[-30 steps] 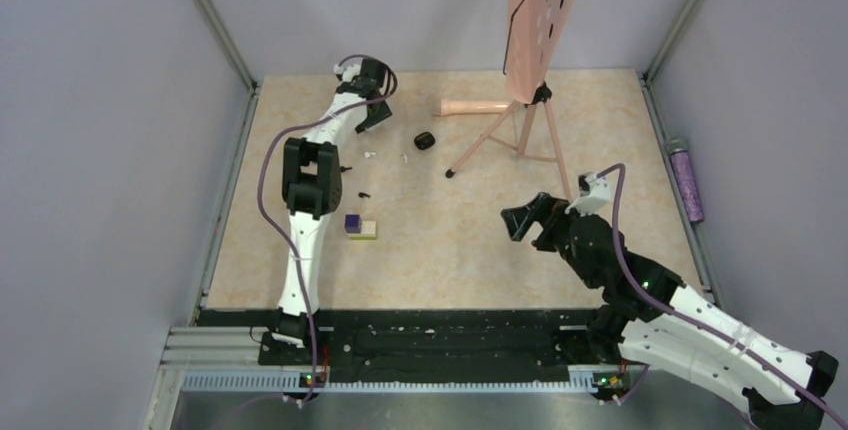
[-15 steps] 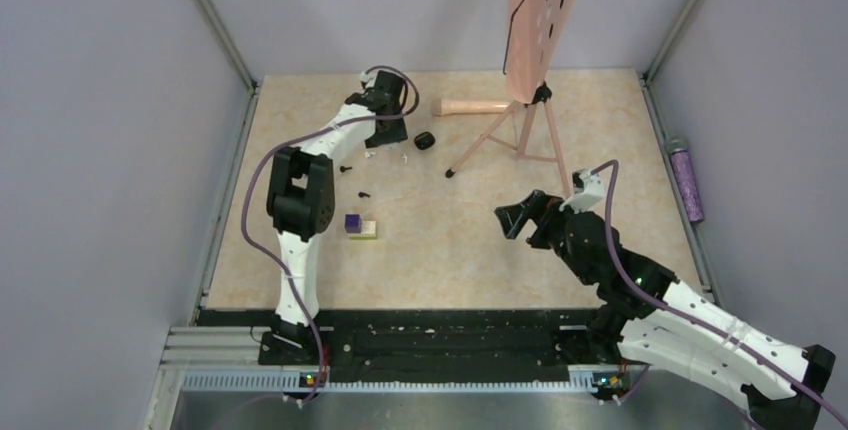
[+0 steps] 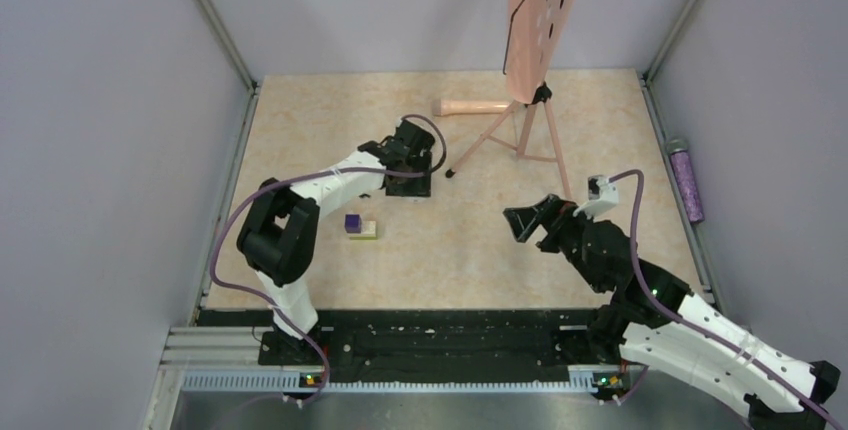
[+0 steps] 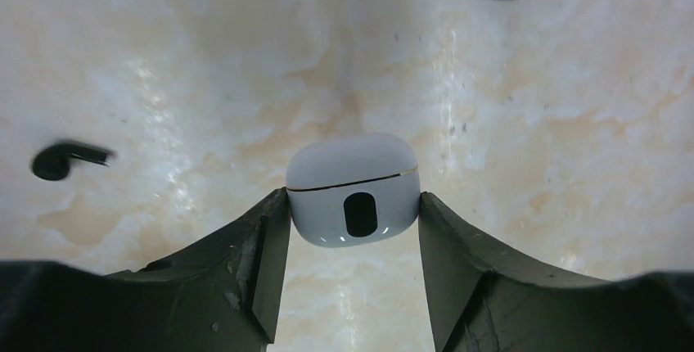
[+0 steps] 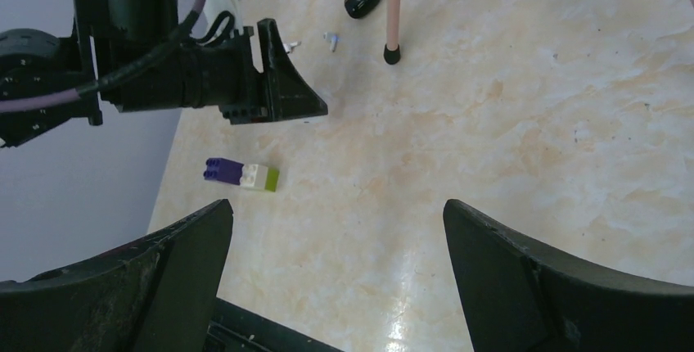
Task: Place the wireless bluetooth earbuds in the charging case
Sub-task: Move the charging case to the center of the board, then pick up the charging case from the center of the board.
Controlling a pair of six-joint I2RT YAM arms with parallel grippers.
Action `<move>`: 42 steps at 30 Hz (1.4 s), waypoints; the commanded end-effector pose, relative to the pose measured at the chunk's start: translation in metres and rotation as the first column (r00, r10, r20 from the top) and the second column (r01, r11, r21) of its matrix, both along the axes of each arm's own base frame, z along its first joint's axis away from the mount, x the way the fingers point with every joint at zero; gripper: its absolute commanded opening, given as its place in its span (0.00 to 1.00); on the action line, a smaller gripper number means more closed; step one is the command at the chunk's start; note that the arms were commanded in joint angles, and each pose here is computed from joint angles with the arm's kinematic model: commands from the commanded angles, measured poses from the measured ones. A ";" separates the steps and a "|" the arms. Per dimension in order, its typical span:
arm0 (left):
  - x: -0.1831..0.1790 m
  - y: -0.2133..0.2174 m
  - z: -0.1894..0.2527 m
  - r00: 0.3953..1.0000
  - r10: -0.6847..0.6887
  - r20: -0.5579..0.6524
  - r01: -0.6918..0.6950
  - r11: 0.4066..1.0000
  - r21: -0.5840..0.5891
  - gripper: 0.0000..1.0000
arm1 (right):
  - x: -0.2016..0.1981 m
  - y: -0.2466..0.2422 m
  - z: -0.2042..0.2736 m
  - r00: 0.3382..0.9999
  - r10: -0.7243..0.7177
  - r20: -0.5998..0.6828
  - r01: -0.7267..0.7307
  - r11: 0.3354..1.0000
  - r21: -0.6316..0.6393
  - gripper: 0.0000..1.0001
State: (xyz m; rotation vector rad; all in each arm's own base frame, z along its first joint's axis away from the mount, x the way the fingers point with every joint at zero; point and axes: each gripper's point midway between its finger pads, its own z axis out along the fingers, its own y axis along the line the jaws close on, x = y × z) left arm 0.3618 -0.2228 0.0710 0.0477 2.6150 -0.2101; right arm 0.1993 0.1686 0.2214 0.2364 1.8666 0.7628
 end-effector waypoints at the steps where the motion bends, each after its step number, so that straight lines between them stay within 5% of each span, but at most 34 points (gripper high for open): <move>1: -0.013 -0.028 0.013 0.995 -0.079 0.068 0.086 0.992 -0.095 0.59 | 0.000 -0.006 0.002 1.000 -0.024 0.008 0.024 1.000 0.017 0.99; 8: -0.039 -0.049 0.003 0.987 -0.154 0.049 0.157 0.987 -0.046 0.64 | -0.004 -0.008 -0.002 1.000 -0.016 -0.005 0.016 1.000 0.016 0.99; 16: -0.056 -0.054 0.007 0.980 -0.201 0.006 0.201 0.979 -0.016 0.91 | -0.007 -0.005 -0.009 1.000 0.005 -0.025 -0.005 1.000 0.013 0.99; 25: -0.070 -0.022 0.043 0.997 0.074 0.028 -0.073 0.996 -0.053 0.76 | -0.007 0.001 -0.015 0.999 0.025 -0.033 -0.024 0.999 0.023 0.99; 30: -0.066 0.021 0.043 0.949 0.304 0.077 -0.307 0.951 0.024 0.61 | -0.007 0.008 -0.015 0.998 0.051 -0.032 -0.050 0.998 0.028 0.99; 42: -0.083 0.105 -0.023 0.843 0.538 -0.002 -0.530 0.832 0.162 0.59 | -0.010 0.007 -0.009 0.998 0.066 -0.019 -0.066 0.998 0.022 0.99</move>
